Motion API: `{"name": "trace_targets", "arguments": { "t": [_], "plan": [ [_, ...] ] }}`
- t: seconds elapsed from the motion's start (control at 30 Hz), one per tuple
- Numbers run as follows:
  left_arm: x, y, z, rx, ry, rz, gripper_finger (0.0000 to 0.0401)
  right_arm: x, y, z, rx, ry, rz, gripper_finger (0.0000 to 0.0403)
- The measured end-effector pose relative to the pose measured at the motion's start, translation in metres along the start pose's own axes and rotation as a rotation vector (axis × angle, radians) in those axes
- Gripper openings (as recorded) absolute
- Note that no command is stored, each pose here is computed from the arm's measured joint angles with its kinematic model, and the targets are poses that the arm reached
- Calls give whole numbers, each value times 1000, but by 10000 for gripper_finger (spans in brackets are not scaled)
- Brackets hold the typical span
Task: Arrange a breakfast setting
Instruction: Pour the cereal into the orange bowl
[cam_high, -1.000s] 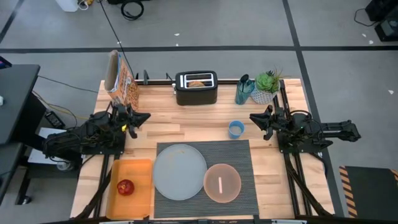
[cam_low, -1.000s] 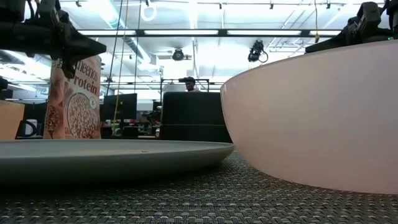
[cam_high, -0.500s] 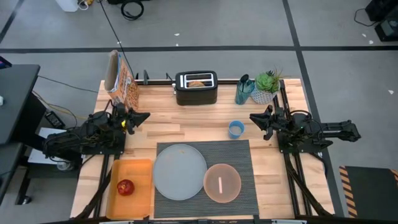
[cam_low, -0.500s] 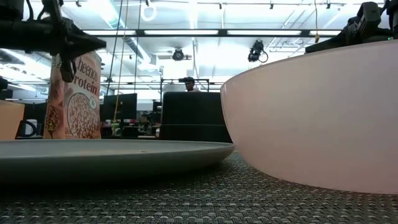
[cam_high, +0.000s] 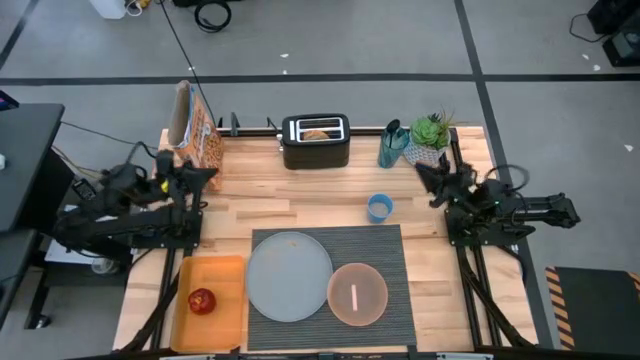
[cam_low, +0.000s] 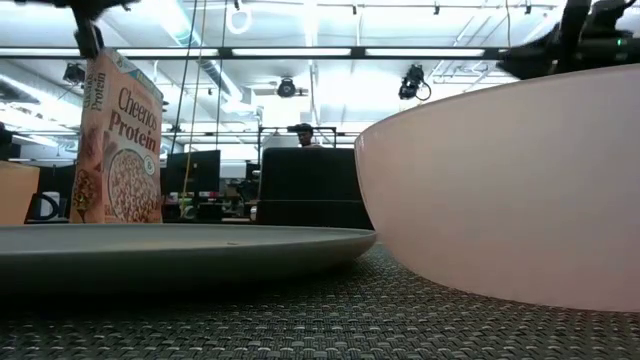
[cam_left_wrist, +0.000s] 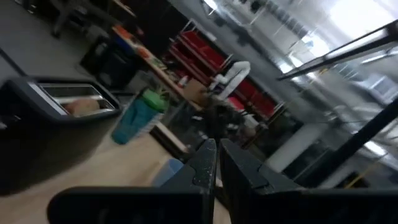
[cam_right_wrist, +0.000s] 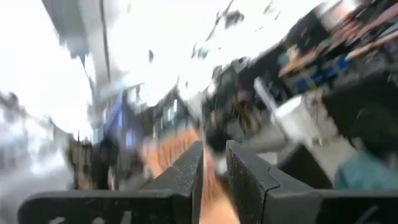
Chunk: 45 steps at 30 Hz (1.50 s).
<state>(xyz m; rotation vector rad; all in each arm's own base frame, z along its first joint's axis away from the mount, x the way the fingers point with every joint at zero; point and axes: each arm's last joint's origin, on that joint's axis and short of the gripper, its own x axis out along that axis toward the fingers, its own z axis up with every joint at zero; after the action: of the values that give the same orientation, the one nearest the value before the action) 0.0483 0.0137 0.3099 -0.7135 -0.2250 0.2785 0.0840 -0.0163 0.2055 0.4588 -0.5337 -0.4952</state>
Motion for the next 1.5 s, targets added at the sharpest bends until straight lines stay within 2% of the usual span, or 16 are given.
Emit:
{"name": "trace_targets", "arguments": {
  "t": [0.07,0.17,0.27,0.37,0.43,0.57,0.77,0.93,1.07,1.2,1.4,1.5],
  "plan": [
    [-3,-8,9,4,39,10,27,0,2,10,60,-101,-11,77],
    [-8,-15,14,-40,167,33,27,-2,3,22,134,-217,-8,77],
    [-13,-9,7,-120,346,154,27,-3,4,28,198,-271,17,77],
    [-17,0,-6,-241,507,293,29,-3,6,28,254,-265,62,77],
    [-18,5,-12,-268,592,347,36,-3,6,27,258,-244,70,77],
    [-17,10,-18,-257,669,457,78,-2,6,24,245,-211,98,77],
    [-16,16,-23,-223,722,608,167,-1,6,23,243,-199,100,77],
    [-15,7,-10,-191,681,649,204,0,7,20,294,-183,95,77],
    [-16,-12,15,-135,615,635,200,2,7,17,326,-160,85,77],
    [-25,-35,46,-72,557,671,186,6,10,19,315,-147,67,77],
    [-42,-61,88,113,430,729,169,15,17,23,248,-127,38,77],
    [-47,-65,97,226,354,761,165,18,17,20,228,-106,17,77]
  ]
}}
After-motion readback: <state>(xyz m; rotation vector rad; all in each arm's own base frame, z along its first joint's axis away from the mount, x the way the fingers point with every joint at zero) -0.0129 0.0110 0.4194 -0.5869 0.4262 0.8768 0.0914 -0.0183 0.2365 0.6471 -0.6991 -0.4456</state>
